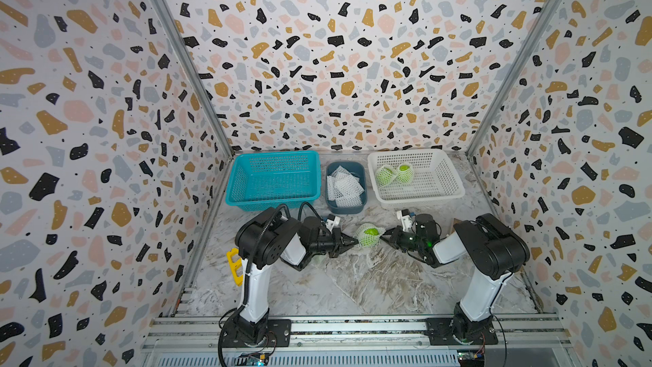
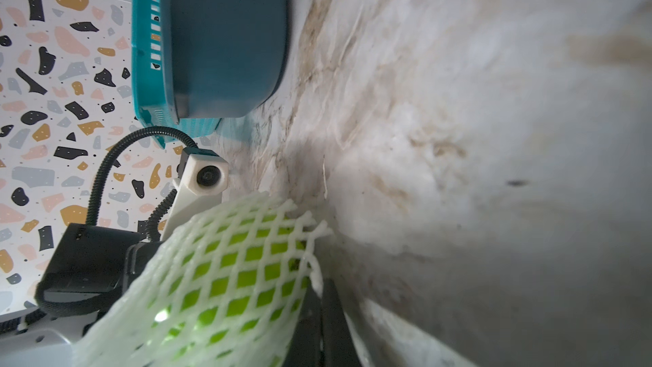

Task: Sleeve custard apples in foam nets
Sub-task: Put on the foam net on the custard apple.

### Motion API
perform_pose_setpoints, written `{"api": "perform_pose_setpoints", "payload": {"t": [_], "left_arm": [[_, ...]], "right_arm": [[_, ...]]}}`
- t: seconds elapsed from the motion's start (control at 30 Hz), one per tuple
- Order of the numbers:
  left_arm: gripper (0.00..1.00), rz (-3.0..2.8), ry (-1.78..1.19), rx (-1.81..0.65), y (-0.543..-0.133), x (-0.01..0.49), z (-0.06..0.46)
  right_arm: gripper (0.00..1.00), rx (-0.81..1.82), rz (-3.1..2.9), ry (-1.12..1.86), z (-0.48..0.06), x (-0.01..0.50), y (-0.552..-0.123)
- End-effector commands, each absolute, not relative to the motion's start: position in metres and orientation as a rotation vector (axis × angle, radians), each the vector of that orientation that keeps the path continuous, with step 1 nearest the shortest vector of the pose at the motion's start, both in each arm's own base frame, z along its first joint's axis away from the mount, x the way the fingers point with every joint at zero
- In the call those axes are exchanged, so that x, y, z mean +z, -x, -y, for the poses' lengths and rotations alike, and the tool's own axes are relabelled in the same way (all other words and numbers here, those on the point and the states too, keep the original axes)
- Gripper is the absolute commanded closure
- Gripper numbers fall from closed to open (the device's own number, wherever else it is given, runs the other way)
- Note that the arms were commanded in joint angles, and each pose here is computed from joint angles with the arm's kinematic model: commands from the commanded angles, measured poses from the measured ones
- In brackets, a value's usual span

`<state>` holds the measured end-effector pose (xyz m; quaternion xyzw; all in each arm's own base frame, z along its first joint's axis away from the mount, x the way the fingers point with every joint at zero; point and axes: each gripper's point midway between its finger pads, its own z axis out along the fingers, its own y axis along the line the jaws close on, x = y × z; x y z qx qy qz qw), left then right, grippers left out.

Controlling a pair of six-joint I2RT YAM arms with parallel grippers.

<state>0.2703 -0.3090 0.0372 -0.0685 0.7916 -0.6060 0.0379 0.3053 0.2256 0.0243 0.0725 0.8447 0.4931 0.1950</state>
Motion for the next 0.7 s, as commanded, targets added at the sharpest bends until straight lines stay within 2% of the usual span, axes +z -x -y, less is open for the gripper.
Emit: {"api": "perform_pose_setpoints", "payload": {"t": [0.0, 0.4, 0.67], "left_arm": [[1.00, -2.464, 0.176, -1.777, -0.2718, 0.0331, 0.3079], [1.00, -2.476, 0.175, -1.723, -0.2779, 0.0346, 0.3075], [0.88, -2.472, 0.182, -1.713, -0.2789, 0.0357, 0.3066]], "right_arm": [[1.00, 1.300, -2.393, -0.164, -0.2258, 0.0228, -0.3069], [0.99, 1.227, -2.424, -0.148, -0.2247, 0.0198, -0.3091], [0.78, 1.161, -2.448, -0.161, -0.2176, 0.0178, -0.3107]]}}
